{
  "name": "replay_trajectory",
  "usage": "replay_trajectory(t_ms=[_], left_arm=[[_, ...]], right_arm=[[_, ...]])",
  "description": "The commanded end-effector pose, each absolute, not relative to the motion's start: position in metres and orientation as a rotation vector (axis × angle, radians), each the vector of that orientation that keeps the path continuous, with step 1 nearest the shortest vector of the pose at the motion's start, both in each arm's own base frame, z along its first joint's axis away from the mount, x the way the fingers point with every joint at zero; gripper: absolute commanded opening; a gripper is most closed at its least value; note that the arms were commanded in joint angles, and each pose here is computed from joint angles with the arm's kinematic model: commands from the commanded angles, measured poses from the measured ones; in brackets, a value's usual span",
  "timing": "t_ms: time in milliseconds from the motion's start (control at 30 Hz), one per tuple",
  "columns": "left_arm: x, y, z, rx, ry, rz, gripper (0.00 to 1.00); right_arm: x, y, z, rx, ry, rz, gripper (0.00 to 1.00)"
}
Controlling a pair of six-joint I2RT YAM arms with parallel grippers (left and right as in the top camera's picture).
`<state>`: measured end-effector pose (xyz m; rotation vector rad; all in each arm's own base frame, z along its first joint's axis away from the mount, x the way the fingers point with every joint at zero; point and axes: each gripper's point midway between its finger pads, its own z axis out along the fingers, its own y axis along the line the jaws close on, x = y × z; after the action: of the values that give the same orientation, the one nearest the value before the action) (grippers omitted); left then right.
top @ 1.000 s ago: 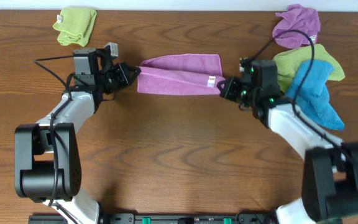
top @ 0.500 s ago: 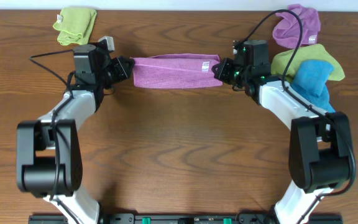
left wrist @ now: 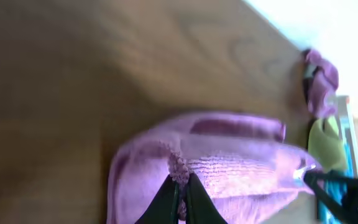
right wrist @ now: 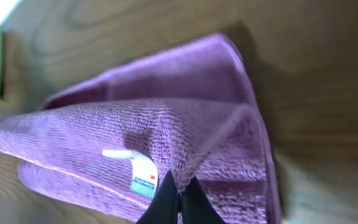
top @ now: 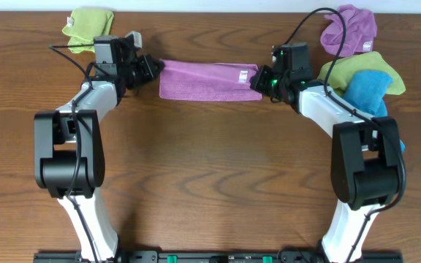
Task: Fold the cloth
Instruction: 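Lay the folded near edge onto the far edge with both grippers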
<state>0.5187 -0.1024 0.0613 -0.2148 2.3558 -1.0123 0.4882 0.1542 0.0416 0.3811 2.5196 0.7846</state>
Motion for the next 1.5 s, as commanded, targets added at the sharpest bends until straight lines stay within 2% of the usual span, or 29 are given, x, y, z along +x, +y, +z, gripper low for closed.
replay_trajectory(t_ms=[0, 167, 400, 700, 900, 1000, 1200, 1467], left_arm=[[0.509, -0.109, 0.054, -0.141, 2.391, -1.065, 0.06], [0.487, -0.110, 0.037, -0.130, 2.500, -1.068, 0.06], [0.490, -0.104, 0.033, -0.142, 2.510, -1.003, 0.06], [0.537, -0.095, 0.072, -0.094, 2.350, -0.904, 0.06], [0.557, -0.099, 0.076, -0.077, 2.333, -0.937, 0.06], [0.552, -0.100, 0.068, -0.084, 2.377, -0.951, 0.06], [0.513, -0.099, 0.039, -0.073, 2.571, -0.949, 0.06], [0.513, -0.091, 0.032, -0.103, 2.598, -0.869, 0.06]], right_arm=[[0.486, 0.155, 0.040, 0.370, 2.542, 0.782, 0.02], [0.474, 0.152, 0.031, 0.371, 2.607, 0.761, 0.01], [0.477, 0.146, 0.032, 0.387, 2.596, 0.758, 0.01], [0.518, 0.146, 0.071, 0.331, 2.415, 0.772, 0.02], [0.524, 0.135, 0.069, 0.361, 2.403, 0.722, 0.02], [0.520, 0.133, 0.066, 0.370, 2.427, 0.738, 0.02], [0.495, 0.138, 0.050, 0.394, 2.550, 0.772, 0.02], [0.483, 0.137, 0.041, 0.381, 2.611, 0.739, 0.01]])
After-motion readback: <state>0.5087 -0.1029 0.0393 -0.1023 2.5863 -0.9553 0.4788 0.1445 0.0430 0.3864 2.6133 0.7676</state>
